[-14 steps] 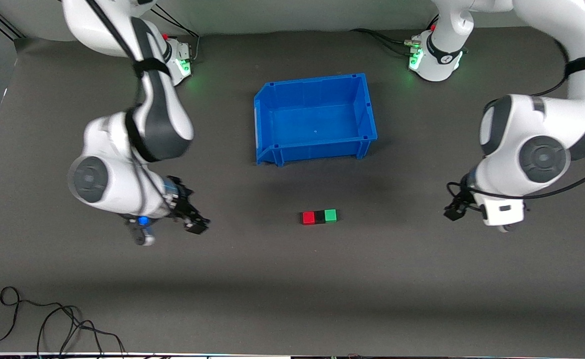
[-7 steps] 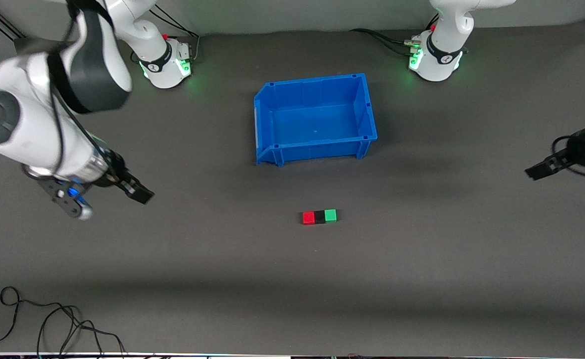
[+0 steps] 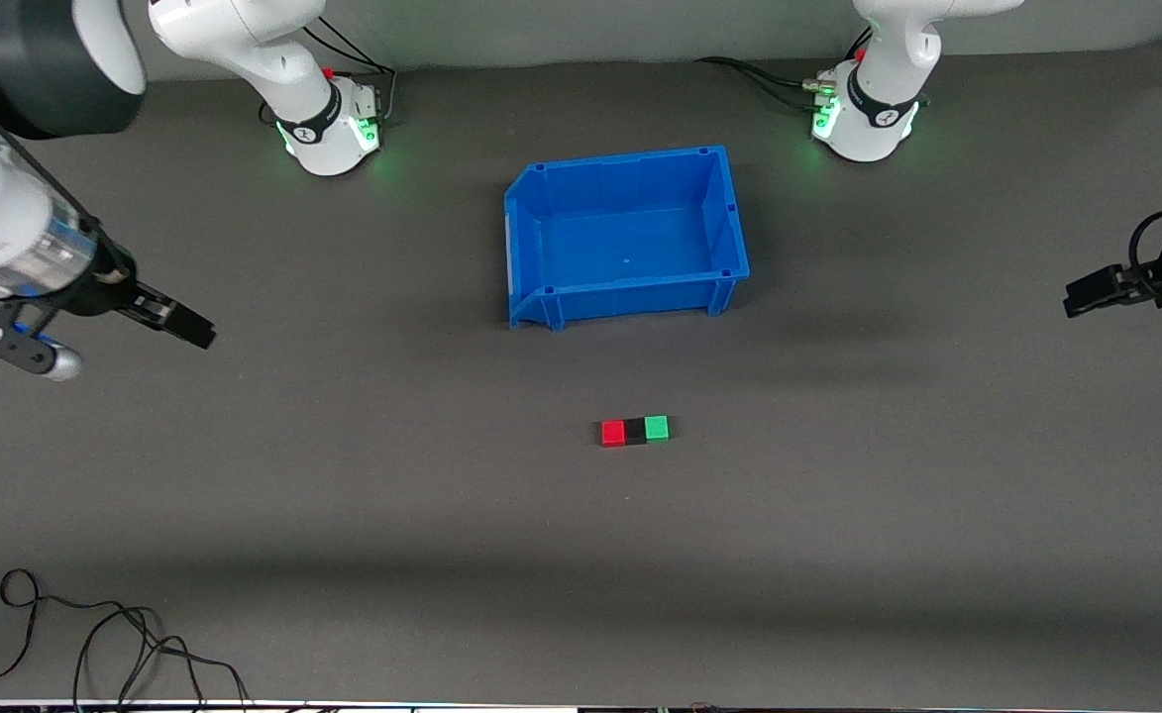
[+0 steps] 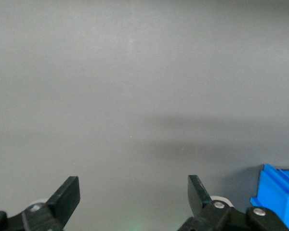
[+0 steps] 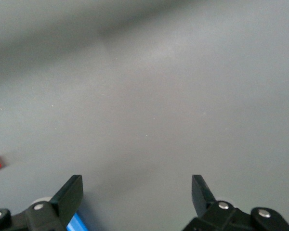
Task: Attach green and red cubes to black cube
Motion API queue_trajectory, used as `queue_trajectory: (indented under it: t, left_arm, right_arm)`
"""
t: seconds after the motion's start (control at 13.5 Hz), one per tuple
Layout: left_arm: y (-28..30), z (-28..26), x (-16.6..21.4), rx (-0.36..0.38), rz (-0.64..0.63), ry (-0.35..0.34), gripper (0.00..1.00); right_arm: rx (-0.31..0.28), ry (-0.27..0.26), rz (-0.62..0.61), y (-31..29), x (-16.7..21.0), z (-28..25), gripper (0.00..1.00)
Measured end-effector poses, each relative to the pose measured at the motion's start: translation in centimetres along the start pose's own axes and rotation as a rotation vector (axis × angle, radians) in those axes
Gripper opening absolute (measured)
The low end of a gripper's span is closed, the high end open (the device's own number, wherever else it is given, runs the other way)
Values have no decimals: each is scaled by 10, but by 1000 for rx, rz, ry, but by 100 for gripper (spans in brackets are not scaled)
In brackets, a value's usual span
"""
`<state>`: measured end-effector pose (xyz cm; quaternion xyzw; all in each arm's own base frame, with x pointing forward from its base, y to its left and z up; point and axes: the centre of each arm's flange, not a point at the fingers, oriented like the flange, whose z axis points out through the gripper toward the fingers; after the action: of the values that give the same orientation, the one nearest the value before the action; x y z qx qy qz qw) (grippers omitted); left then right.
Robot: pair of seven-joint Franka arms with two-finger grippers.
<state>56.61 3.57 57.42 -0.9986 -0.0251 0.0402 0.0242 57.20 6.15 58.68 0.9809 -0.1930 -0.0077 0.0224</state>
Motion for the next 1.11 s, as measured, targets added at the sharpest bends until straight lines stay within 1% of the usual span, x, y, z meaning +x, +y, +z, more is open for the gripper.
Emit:
queue_trajectory:
  t: [0.37,0.59,0.96,1.11]
  left_arm:
    - [28,-17,-6,-21,52,15,100]
    - [35,-31,-16,-25,69,28,100]
    - [38,-32,-18,-25,86,28,100]
    - [36,-28,-18,-24,83,19,100]
  right_arm:
    - [15,5,-154,51,19,-6,100]
    - [18,13,-228,64,23,-8,100]
    - [21,26,-308,67,20,-15,100]
    - [19,17,-318,73,19,-17,100]
